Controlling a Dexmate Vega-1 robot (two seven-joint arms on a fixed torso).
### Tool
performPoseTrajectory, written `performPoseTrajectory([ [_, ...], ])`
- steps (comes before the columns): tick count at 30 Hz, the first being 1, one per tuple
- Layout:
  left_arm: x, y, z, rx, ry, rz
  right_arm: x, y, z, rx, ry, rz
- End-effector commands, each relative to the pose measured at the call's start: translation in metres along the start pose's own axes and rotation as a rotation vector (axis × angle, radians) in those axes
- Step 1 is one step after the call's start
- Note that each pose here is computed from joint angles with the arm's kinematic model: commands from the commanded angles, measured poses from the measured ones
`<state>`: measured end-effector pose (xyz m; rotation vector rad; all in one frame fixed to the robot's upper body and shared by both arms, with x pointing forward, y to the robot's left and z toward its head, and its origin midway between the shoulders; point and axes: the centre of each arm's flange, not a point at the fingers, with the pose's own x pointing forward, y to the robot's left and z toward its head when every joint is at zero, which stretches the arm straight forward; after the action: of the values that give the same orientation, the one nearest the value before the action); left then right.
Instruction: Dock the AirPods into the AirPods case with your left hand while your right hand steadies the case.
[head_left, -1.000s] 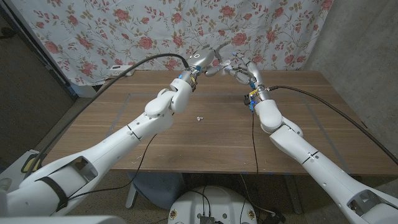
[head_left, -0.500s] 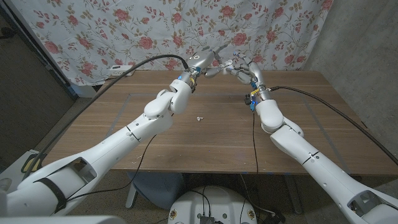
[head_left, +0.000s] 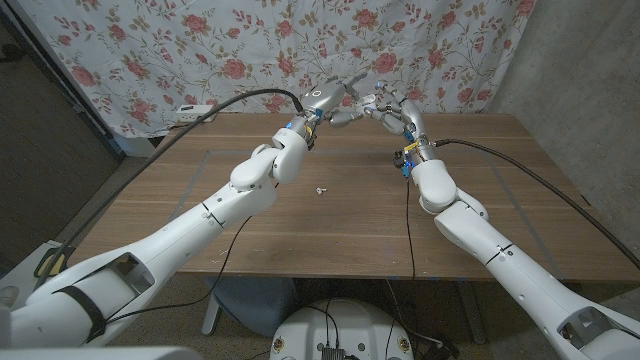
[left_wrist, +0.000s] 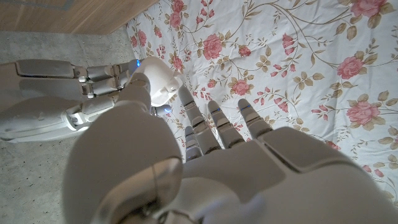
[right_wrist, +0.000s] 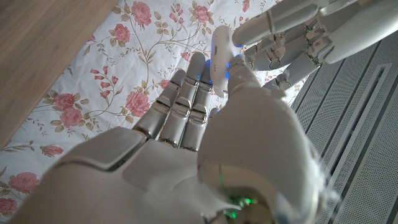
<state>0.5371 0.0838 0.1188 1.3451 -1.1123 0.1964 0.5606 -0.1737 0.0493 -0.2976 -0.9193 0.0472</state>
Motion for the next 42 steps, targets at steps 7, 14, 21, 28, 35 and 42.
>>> performPoseTrajectory([
  [7,-0.003,0.000,-0.002,-0.025,-0.009,0.014,0.001,0.001,-0.002,0.004,0.010,0.004],
  [14,-0.006,0.001,-0.003,-0.043,-0.012,0.037,0.001,0.001,-0.003,0.004,0.015,-0.001],
  [21,-0.008,0.001,-0.004,-0.080,-0.017,0.053,0.001,0.000,-0.004,0.002,0.017,-0.005],
  [28,-0.013,0.002,-0.010,-0.143,-0.003,0.071,0.001,0.000,-0.005,0.007,0.019,-0.019],
  [35,-0.023,-0.001,-0.017,-0.228,0.053,0.114,0.003,-0.002,-0.005,-0.022,0.015,-0.045],
  [42,-0.033,-0.003,-0.022,-0.298,0.098,0.161,0.006,-0.005,-0.006,-0.031,0.015,-0.070],
])
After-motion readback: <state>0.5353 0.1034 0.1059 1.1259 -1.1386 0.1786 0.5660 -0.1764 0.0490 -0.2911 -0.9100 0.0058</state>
